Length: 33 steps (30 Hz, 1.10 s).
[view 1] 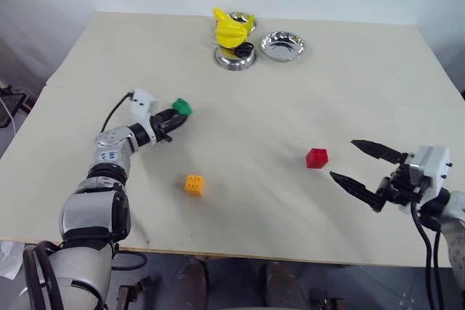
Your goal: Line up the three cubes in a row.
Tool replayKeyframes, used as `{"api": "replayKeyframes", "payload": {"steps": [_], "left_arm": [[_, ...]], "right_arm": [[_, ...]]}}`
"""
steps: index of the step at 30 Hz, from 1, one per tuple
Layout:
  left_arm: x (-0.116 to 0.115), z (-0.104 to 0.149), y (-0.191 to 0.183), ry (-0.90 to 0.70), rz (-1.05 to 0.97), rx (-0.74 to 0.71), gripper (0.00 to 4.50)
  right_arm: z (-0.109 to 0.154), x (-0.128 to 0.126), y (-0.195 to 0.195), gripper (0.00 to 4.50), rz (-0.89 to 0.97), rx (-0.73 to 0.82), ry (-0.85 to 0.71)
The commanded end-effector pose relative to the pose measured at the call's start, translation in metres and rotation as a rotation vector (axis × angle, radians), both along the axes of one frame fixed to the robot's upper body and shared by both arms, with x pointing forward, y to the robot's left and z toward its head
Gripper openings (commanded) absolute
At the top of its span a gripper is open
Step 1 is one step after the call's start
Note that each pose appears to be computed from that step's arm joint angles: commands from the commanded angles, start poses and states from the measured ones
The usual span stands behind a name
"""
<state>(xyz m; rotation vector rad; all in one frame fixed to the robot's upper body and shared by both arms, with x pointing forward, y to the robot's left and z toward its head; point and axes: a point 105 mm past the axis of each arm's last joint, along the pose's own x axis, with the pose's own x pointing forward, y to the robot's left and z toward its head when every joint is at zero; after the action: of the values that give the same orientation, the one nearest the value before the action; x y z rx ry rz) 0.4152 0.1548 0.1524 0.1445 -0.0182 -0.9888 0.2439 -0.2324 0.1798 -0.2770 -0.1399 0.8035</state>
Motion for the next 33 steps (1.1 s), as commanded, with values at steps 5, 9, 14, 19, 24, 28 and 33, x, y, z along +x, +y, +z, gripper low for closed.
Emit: {"api": "replayKeyframes", "payload": {"steps": [5, 9, 14, 19, 24, 28, 33], "left_arm": [[-0.032, 0.018, -0.067, -0.077, -0.481, 0.127, 1.48], [-0.038, -0.003, -0.097, -0.043, -0.552, 0.207, 1.48], [-0.042, -0.017, -0.123, -0.022, -0.58, 0.253, 1.48], [-0.04, -0.017, -0.136, -0.019, -0.558, 0.248, 1.48], [-0.041, -0.019, -0.144, 0.004, -0.572, 0.261, 1.48], [-0.042, -0.023, -0.147, 0.014, -0.585, 0.3, 1.48], [-0.04, -0.026, -0.142, 0.009, -0.568, 0.337, 1.48]], "right_arm": [[0.014, -0.025, -0.025, 4.5, -0.029, -0.083, 0.022], [0.016, -0.027, -0.024, 4.5, -0.032, -0.085, 0.019], [0.014, -0.031, -0.018, 4.5, -0.038, -0.073, 0.02], [0.01, -0.036, -0.015, 4.5, -0.052, -0.059, 0.024], [0.008, -0.038, -0.013, 4.5, -0.058, -0.052, 0.03], [0.009, -0.037, -0.011, 4.5, -0.051, -0.05, 0.031], [0.011, -0.036, -0.011, 4.5, -0.047, -0.051, 0.033]]}}
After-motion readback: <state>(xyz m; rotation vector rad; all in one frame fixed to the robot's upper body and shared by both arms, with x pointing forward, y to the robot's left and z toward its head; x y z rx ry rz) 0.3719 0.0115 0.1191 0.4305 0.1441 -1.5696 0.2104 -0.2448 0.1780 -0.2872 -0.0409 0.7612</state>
